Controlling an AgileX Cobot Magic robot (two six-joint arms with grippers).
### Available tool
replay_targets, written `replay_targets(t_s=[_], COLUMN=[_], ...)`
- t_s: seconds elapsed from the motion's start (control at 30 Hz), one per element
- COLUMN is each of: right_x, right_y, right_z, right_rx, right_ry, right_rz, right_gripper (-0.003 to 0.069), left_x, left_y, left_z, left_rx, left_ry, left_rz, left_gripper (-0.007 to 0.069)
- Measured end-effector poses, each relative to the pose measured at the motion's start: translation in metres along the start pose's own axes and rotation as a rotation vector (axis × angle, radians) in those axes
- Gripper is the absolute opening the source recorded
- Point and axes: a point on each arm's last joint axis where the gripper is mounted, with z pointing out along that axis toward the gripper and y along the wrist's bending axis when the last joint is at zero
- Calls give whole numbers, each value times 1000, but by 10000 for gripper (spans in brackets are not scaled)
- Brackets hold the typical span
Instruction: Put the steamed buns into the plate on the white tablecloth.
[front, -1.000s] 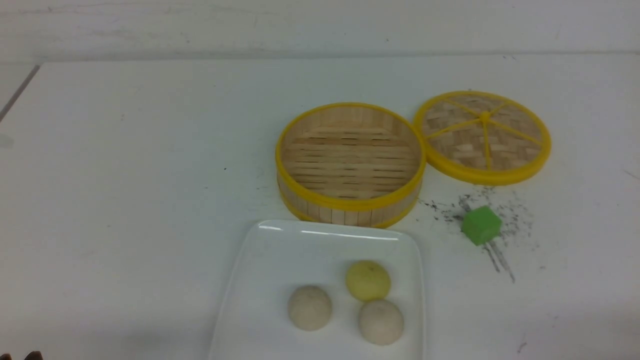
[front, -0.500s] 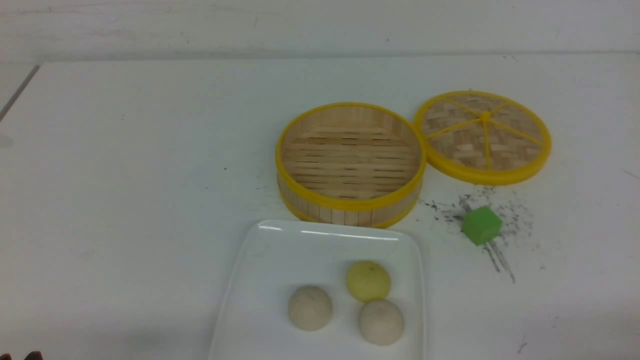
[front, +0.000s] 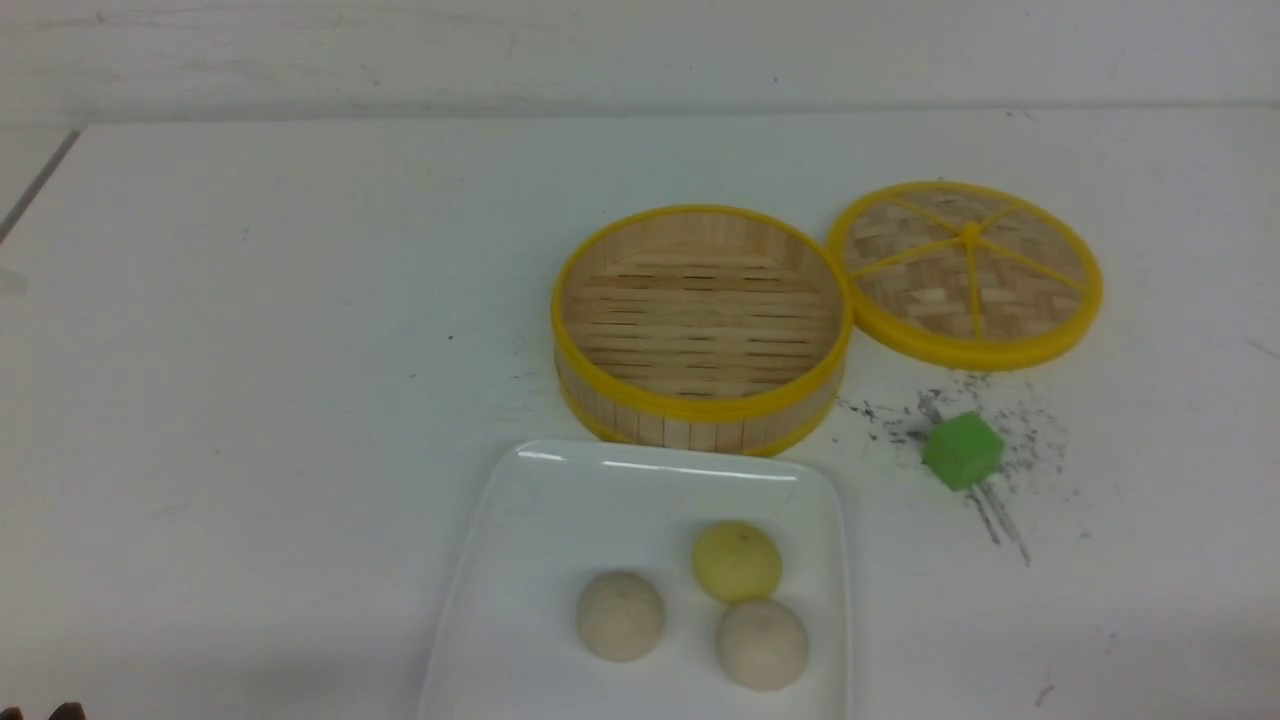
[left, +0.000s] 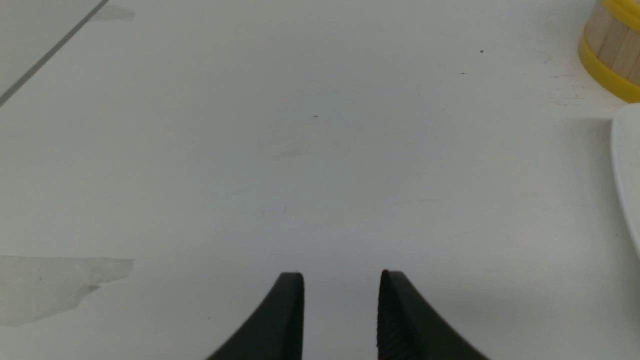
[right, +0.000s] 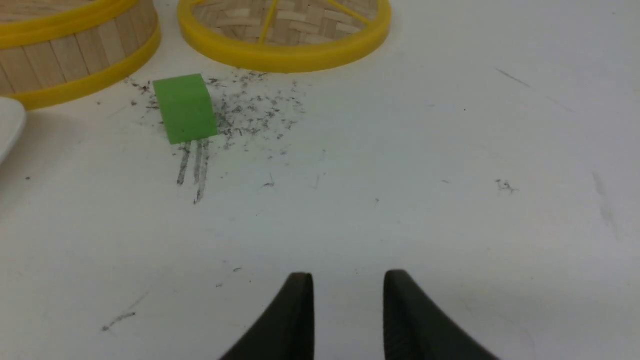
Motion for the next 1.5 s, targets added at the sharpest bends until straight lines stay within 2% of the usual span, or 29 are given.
replay_targets(t_s=[1.5], right_x=[0], right_y=[0], right_z=[0], right_rx=[0], right_ry=[0], right_rz=[0], right_gripper=[239], left_x=[0], left_y=[0], left_z=[0], left_rx=[0], left_ry=[0], left_rz=[0], left_gripper=[241])
